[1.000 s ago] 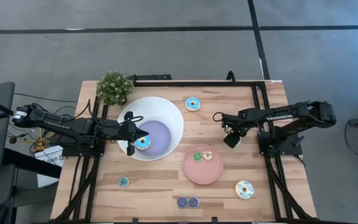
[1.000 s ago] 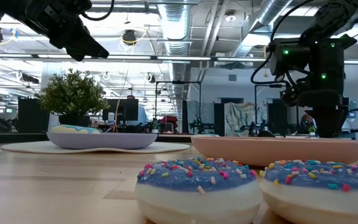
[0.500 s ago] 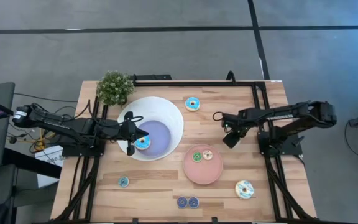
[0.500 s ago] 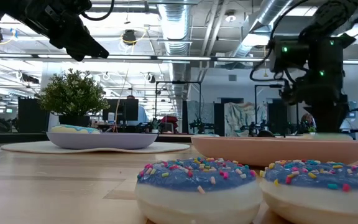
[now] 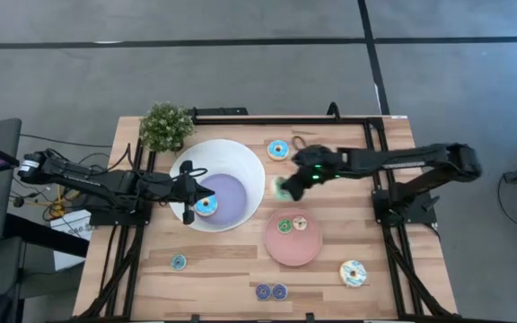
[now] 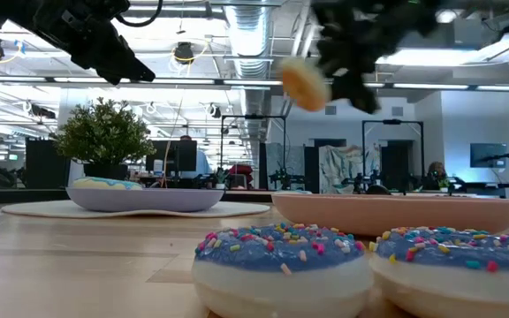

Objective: Pick & Place donuts
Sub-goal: Put the big light green donut on the purple plate

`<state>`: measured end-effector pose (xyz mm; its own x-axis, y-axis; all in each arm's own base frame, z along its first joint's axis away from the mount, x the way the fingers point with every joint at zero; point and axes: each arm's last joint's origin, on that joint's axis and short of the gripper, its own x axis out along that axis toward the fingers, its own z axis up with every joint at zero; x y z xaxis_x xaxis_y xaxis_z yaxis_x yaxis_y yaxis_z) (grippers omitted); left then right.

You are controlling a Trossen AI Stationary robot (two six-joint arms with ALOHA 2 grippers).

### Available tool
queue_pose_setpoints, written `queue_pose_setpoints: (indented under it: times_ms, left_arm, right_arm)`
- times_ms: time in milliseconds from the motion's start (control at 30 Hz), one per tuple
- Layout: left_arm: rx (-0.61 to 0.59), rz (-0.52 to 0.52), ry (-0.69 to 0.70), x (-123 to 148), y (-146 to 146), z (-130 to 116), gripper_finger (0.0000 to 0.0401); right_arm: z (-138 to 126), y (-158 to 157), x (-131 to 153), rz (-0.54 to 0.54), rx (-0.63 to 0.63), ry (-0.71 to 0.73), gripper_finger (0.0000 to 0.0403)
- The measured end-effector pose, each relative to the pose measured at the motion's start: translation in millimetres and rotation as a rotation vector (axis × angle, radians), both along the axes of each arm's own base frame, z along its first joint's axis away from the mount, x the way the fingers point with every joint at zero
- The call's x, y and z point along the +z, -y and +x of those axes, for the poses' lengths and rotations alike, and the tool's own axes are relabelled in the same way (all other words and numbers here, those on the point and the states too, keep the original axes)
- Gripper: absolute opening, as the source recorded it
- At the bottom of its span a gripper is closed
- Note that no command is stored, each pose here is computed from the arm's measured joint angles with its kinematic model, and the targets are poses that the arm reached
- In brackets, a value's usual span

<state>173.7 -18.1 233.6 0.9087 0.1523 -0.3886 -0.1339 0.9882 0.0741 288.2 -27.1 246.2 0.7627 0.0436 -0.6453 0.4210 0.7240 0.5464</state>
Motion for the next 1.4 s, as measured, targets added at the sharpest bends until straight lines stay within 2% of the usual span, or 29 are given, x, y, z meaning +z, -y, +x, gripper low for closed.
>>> queue_pose_setpoints:
  times_ms: [133, 367, 500, 633, 900, 1100, 1400]
  left_arm:
    - [-0.003, 0.015, 0.001, 0, 0, 0, 0.0000]
    - [-0.005, 0.022, 0.022, 4, -1, -3, 0.0000]
    - [-0.008, 0.011, 0.075, 12, -1, -11, 0.0000]
    - [-0.039, -0.006, 0.094, 15, -1, -23, 0.0000]
    - [-0.043, -0.053, 0.134, 10, -2, -44, 0.0000]
    - [-0.050, -0.041, 0.148, 7, -3, -50, 0.0000]
    - [-0.084, -0.017, 0.117, 2, -3, -53, 0.0000]
  right_arm:
    - [51, -1, 3, -0.078, 0.070, -0.087, 0.0108]
    - [140, 4, -9, -0.133, 0.159, -0.251, 0.0108]
    - [178, 8, -16, -0.168, 0.178, -0.280, 0.0108]
    - [204, 16, -29, -0.166, 0.175, -0.308, 0.0108]
    - [230, 33, -59, -0.167, 0.131, -0.371, 0.0108]
    - [232, 41, -71, -0.137, 0.100, -0.421, 0.0108]
    - [232, 45, -69, -0.138, 0.069, -0.410, 0.0108]
